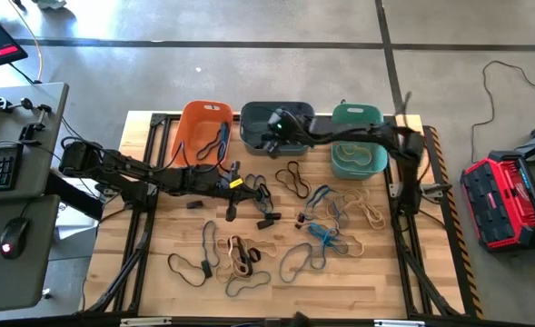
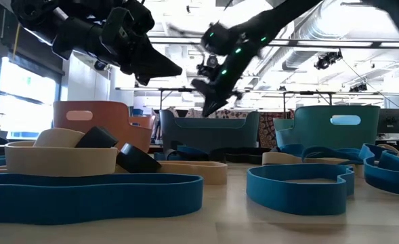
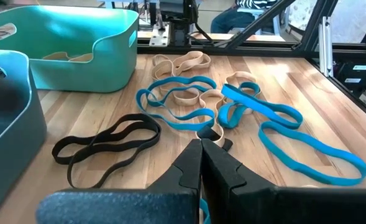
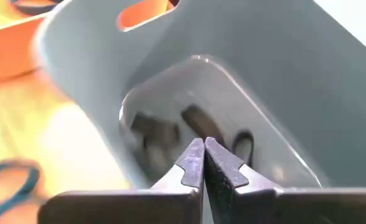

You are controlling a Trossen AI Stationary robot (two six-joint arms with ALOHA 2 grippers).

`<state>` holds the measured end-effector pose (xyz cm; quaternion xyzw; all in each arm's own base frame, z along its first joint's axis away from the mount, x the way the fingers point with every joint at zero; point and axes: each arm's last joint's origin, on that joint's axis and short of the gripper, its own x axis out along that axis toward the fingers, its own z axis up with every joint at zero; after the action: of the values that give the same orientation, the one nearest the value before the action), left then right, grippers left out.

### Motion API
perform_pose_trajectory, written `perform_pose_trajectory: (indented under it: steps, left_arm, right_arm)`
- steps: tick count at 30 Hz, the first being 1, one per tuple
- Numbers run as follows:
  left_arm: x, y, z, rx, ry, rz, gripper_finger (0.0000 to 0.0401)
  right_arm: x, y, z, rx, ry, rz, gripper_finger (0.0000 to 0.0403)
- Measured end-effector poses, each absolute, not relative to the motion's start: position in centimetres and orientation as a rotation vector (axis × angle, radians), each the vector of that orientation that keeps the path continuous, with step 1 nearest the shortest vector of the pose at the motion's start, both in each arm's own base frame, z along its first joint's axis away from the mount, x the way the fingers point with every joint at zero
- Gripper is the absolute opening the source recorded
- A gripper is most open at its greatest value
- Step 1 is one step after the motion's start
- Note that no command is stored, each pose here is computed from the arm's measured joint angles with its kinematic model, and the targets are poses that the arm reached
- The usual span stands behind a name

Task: Sort rubber bands into baskets
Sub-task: Put the blue rubber band into the orange bin

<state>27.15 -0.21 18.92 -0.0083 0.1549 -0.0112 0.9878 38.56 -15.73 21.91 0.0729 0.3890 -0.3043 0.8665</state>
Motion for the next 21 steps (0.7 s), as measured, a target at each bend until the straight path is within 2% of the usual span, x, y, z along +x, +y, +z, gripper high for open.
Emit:
perform_pose_trajectory:
  steps: [10, 21]
  left_arm:
    - [27.1, -0.2, 18.8, -0.016, 0.323, -0.023, 0.0]
    - [26.3, -0.2, 19.3, -0.017, 0.378, -0.025, 0.0]
  right_arm:
    - [33.6, -7.9, 23.4, 0.129, 0.75, -0.64, 0.0]
    - [31.3, -0.8, 20.4, 0.168, 0.611, -0.357, 0.0]
